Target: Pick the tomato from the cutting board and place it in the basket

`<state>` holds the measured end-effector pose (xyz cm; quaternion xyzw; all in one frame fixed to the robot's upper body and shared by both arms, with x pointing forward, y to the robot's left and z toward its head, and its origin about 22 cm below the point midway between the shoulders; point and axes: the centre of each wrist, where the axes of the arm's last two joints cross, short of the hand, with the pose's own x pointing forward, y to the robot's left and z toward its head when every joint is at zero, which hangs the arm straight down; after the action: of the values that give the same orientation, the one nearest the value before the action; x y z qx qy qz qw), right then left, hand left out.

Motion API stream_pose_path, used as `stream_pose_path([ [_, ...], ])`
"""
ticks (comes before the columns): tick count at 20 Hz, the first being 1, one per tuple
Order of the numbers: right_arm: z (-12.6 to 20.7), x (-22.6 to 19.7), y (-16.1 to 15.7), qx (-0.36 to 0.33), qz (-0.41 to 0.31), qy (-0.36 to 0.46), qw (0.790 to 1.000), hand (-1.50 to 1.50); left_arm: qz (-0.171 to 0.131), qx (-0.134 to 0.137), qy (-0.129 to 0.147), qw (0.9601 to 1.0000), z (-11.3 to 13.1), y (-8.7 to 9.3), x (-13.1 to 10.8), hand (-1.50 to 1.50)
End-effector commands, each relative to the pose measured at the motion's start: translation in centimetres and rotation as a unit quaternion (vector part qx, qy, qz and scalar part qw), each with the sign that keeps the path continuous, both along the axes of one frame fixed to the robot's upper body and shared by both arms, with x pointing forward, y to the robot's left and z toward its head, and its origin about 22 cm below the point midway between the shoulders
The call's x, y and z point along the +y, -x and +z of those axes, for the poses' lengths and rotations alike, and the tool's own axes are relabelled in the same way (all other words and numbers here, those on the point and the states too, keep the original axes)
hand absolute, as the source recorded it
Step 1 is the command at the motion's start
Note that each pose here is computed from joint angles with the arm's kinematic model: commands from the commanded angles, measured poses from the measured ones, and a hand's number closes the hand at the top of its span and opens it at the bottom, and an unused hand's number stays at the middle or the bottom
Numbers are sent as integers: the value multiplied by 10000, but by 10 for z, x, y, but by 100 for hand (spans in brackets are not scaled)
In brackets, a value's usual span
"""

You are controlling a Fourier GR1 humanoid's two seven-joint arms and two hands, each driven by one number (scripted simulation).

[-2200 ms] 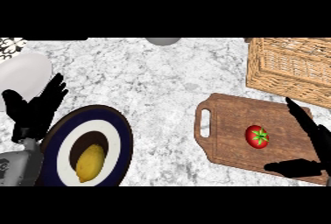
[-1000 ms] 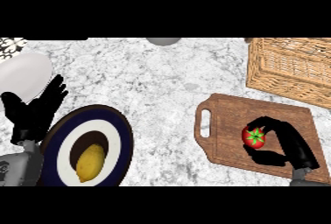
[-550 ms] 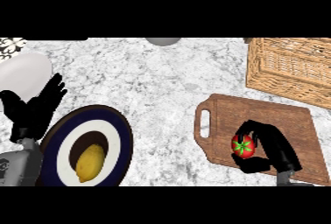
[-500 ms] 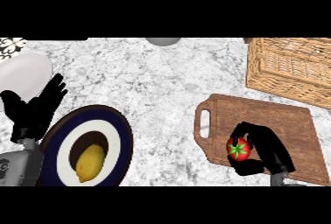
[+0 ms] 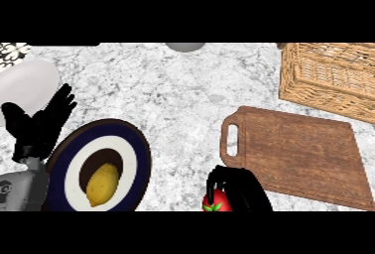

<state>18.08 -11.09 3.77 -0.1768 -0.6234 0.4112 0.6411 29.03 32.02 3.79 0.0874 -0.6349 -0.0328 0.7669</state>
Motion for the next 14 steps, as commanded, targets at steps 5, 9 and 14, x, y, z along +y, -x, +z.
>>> stream_pose_path([
  [5,88,11,53,-1321,-250,-1470,9800,150,88,-8,-34,10000,8,-1,4,0],
  [9,119,0,44,-1745,-787,-1503,9699,150,60,91,-5,9999,5,-7,-2,0],
  [14,164,-18,40,-1997,-1303,-1126,9646,150,33,38,-47,10000,-6,9,-7,0],
])
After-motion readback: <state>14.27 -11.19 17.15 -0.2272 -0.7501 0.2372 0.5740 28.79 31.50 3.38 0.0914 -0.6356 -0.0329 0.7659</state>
